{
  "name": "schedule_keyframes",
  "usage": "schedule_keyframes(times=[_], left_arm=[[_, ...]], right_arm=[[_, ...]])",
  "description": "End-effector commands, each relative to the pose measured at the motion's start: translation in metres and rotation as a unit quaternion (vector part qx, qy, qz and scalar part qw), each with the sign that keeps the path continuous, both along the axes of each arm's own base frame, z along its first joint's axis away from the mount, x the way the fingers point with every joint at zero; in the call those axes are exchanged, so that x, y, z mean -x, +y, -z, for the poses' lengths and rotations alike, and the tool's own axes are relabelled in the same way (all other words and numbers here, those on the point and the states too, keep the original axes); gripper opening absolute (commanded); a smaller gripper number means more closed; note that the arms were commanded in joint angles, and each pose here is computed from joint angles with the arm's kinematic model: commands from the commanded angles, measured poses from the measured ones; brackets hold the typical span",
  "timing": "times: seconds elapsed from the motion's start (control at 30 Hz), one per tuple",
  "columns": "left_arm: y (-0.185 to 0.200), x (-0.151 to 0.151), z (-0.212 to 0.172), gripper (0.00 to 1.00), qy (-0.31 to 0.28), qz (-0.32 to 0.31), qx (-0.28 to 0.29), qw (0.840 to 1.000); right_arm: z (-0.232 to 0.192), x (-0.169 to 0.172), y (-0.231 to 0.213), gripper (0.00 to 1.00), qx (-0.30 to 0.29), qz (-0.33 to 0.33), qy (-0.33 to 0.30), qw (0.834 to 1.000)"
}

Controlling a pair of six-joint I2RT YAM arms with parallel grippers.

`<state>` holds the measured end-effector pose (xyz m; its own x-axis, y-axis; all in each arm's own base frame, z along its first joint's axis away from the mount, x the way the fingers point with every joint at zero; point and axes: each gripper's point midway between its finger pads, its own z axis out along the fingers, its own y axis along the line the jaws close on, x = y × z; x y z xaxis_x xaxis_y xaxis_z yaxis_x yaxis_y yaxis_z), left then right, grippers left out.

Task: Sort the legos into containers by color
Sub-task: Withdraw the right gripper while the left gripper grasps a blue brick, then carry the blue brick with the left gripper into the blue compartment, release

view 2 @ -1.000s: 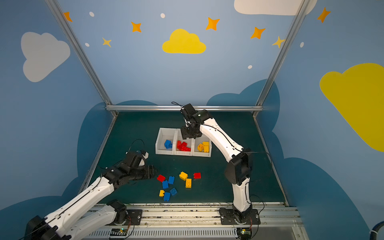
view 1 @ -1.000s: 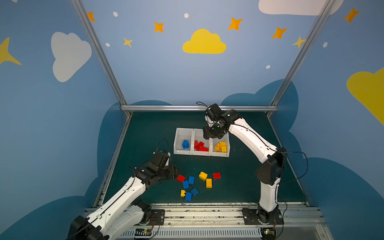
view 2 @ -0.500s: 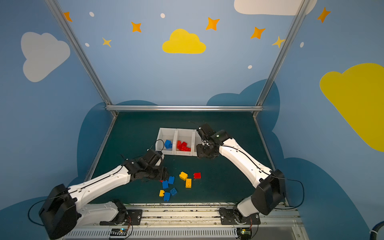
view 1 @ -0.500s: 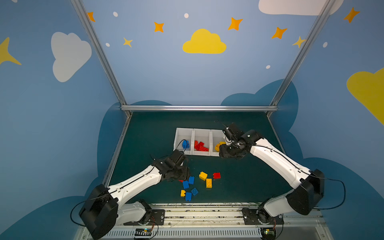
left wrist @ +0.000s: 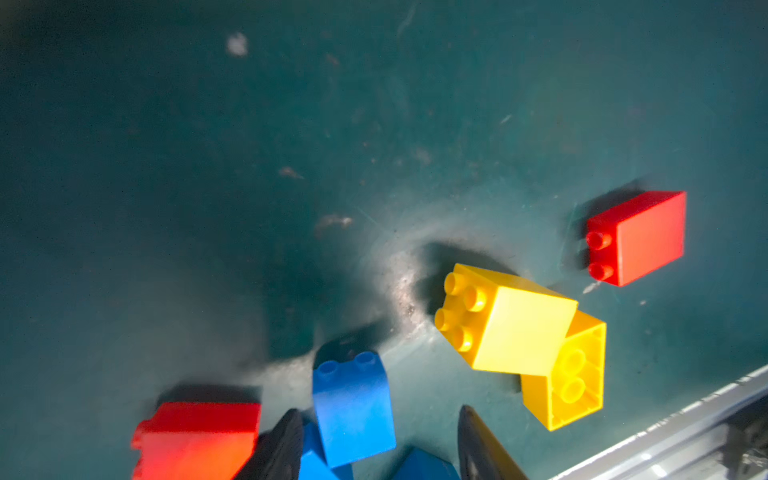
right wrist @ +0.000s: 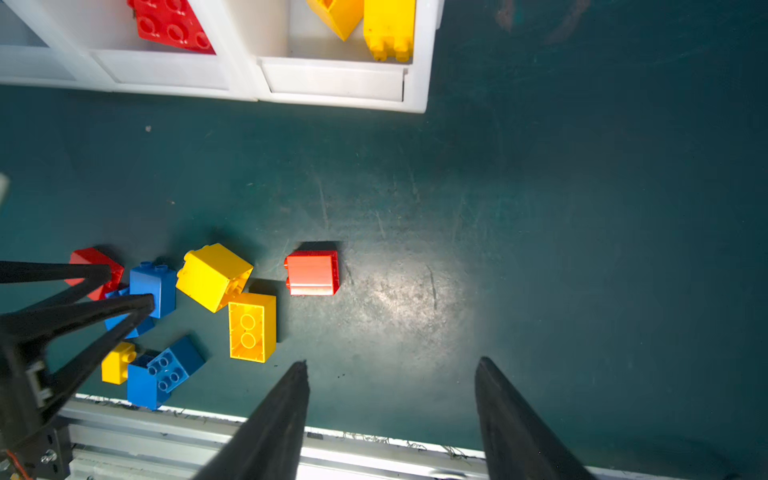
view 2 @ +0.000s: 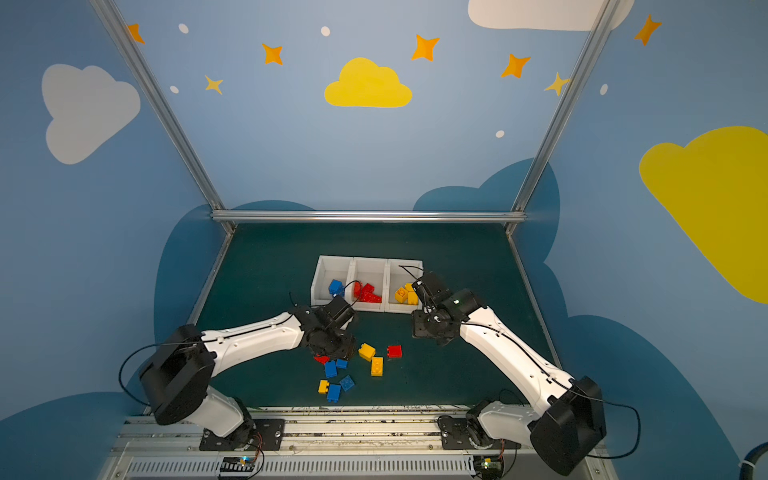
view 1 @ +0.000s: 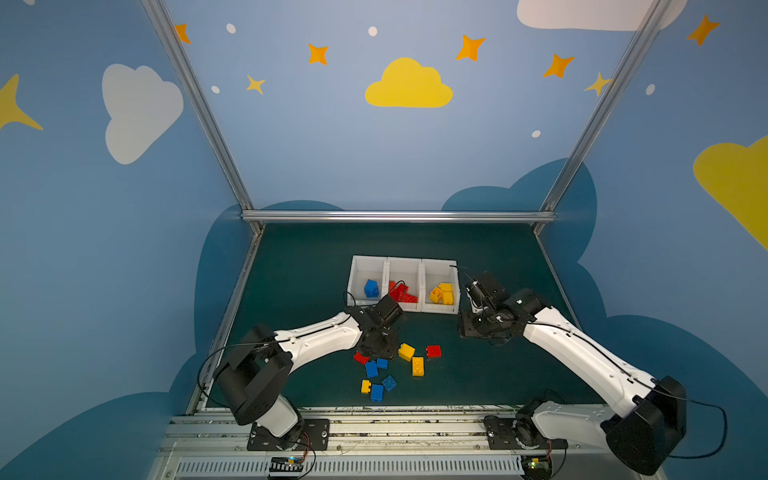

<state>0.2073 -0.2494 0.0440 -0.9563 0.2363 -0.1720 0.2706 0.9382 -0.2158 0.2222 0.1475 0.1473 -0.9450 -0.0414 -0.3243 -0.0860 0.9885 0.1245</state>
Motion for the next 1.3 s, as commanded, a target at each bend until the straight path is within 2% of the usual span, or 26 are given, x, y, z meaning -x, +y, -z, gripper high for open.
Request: schedule_keyframes(times=[0.0,0.3,0.67,0.93,1.1,1.27], left_arm=[[0.007,0.008,0.009,0.59,0.015,0.01,-0.042,0.999],[0.015,0.011,0.022,0.54,0.021,0.012,-0.091,0.996],[0.007,0.013,0.035,0.37,0.03,0.031,-0.092,0.995],[0.003,0.005,0.022,0.32,0.009,0.047,-0.084,0.995],[0.003,-0.028,-0.015,0.32,-0.037,0.048,-0.065,0.996],[0.022,-0.094,-0.072,0.33,-0.121,0.005,-0.054,0.991]], right_arm=[[-0.003,-0.003,-0.007,0.65,0.005,0.018,-0.018,1.0],[0.001,-0.001,-0.009,0.65,0.005,0.022,-0.013,1.0],[0.0,0.0,-0.011,0.63,0.006,0.027,-0.014,1.0],[-0.004,0.0,-0.013,0.62,0.004,0.037,-0.019,0.999],[-0.007,0.004,-0.017,0.61,0.007,0.038,-0.021,0.999],[-0.011,0.004,-0.02,0.61,0.004,0.049,-0.033,0.998]])
